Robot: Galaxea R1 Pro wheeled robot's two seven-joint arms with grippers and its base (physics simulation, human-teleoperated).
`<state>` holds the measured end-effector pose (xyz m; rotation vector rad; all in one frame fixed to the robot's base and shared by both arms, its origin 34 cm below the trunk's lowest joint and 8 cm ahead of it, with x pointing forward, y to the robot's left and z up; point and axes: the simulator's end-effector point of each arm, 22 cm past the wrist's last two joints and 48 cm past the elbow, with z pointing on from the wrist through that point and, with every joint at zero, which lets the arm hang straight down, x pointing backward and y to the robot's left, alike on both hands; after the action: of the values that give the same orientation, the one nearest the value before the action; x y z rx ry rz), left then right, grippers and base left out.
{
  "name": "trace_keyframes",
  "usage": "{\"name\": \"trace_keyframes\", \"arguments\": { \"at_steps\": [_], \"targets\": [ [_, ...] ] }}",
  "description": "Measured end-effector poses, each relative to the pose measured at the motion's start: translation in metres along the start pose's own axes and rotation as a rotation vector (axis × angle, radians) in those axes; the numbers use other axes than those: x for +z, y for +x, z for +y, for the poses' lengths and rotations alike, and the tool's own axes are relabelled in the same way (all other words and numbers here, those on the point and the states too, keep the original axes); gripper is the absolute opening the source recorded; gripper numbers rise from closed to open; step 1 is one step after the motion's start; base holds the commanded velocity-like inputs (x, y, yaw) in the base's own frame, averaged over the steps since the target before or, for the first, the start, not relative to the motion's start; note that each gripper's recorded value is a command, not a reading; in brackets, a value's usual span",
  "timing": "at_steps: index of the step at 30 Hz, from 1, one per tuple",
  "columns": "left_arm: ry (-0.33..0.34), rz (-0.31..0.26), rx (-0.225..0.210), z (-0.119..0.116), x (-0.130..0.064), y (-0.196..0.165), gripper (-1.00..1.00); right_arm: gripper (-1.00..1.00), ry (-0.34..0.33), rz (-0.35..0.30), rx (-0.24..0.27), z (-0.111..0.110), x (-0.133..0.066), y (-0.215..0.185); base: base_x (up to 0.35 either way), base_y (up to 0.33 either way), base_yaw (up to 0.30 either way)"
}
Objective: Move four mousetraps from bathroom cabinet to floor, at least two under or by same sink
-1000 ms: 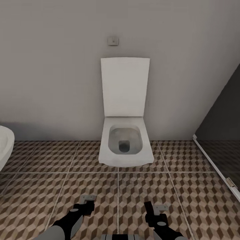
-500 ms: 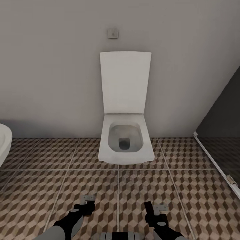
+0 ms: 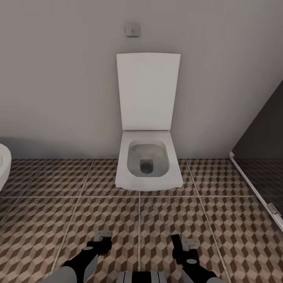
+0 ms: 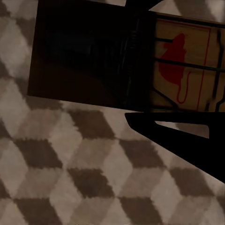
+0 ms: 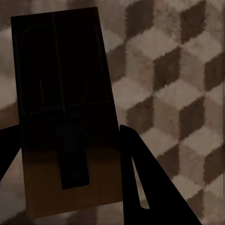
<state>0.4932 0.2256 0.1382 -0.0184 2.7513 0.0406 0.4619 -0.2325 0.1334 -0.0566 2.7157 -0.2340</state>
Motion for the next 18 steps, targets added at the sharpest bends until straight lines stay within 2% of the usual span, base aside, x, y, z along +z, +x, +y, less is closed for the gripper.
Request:
{"name": "trace_keyframes", "arguments": {
  "at_steps": [18],
  "targets": [
    [-0.002,0.068,0.002,0.0,0.016,0.034,-1.0,-1.0,-0.002,0.056,-0.007,0.003,0.014,0.029,0.0,0.0,0.0]
  ]
}}
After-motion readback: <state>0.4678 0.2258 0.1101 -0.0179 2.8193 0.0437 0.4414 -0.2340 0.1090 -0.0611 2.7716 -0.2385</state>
